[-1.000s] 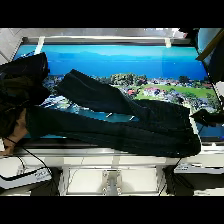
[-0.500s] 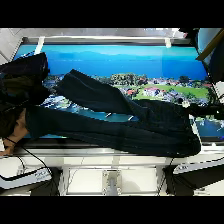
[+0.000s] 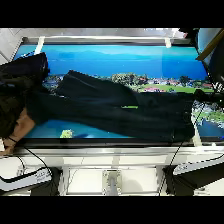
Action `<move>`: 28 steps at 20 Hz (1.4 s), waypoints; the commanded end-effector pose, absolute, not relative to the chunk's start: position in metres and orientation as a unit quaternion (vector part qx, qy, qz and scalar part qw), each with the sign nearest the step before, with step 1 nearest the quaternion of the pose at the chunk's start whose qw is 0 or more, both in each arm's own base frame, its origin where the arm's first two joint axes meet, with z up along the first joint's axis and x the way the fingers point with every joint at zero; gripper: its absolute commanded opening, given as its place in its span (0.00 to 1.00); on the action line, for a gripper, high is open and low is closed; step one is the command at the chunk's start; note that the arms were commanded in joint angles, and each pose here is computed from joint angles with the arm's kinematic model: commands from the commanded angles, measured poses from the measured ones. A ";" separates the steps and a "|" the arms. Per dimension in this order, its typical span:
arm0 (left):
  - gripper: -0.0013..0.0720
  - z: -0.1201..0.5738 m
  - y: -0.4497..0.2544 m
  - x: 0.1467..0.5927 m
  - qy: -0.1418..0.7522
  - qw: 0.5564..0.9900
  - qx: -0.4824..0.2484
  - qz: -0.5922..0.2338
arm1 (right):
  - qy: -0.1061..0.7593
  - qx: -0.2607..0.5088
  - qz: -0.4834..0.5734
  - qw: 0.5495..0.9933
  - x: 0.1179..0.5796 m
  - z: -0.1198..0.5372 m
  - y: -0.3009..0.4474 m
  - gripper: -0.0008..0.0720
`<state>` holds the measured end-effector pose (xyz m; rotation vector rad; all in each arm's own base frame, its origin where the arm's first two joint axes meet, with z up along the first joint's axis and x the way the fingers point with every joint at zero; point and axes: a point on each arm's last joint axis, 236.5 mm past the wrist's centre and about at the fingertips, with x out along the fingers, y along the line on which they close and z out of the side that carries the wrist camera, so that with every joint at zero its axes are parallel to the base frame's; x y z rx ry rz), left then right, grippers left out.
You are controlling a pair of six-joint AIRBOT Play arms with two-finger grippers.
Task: Fold the clothes and pants, and hang the long-sleeved shirts on hangers.
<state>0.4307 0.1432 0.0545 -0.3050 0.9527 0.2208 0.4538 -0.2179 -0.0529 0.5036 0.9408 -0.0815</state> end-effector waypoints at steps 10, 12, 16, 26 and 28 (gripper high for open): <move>0.99 0.039 0.108 0.414 0.514 0.841 -0.149 0.080 | 0.490 0.260 -0.018 0.832 0.404 0.000 -0.233 0.63; 0.99 0.033 0.115 0.384 0.552 0.816 -0.143 0.098 | 0.501 0.264 -0.036 0.823 0.365 0.017 -0.252 0.63; 0.99 -0.018 0.125 0.363 0.562 0.788 -0.200 0.156 | 0.521 0.313 -0.044 0.793 0.303 0.011 -0.258 0.63; 0.96 -0.089 0.099 0.419 0.523 0.773 -0.307 0.187 | 0.535 0.352 0.038 0.767 0.301 -0.015 -0.202 0.63; 0.89 -0.097 0.097 0.415 0.535 0.765 -0.304 0.188 | 0.531 0.350 0.044 0.770 0.305 -0.012 -0.197 0.63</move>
